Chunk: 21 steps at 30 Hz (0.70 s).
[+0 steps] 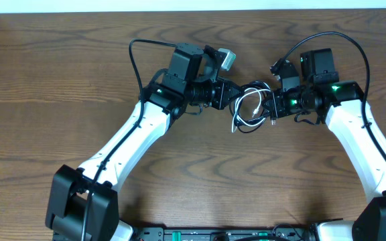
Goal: Untangle cables
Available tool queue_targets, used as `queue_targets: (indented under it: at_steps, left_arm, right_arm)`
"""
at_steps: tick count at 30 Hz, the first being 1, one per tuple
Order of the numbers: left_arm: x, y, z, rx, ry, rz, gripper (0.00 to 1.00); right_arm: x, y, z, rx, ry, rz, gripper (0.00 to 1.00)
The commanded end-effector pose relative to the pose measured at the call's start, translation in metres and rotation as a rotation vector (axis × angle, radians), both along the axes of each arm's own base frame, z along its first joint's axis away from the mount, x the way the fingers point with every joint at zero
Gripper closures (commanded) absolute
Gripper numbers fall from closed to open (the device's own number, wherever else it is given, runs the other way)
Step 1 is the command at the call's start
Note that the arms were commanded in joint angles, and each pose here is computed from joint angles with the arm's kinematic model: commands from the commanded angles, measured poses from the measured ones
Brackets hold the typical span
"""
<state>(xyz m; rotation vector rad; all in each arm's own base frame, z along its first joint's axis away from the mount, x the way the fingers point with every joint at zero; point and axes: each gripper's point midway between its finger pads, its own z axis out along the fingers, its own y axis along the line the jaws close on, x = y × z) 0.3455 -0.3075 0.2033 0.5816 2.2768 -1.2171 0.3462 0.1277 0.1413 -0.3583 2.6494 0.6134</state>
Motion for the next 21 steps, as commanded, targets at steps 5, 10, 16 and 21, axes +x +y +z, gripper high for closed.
queue_targets:
  at_steps: [5, 10, 16, 21]
  left_arm:
    - [0.003, -0.003, -0.016, 0.012, 0.032, -0.012, 0.93]
    - [0.017, 0.003, -0.002, -0.039, 0.037, 0.051, 0.92]
    - [0.017, 0.004, 0.001, -0.048, 0.048, 0.062, 0.92]
    - [0.017, 0.002, 0.004, -0.073, 0.088, 0.078, 0.93]
  right_arm:
    - [0.001, 0.003, 0.002, 0.009, -0.013, 0.018, 0.99]
    - [0.001, -0.010, -0.004, -0.067, -0.008, -0.017, 0.51]
    - [0.003, -0.010, -0.004, -0.063, -0.007, -0.030, 0.10]
    - [0.011, -0.017, -0.004, -0.037, 0.037, -0.209, 0.11]
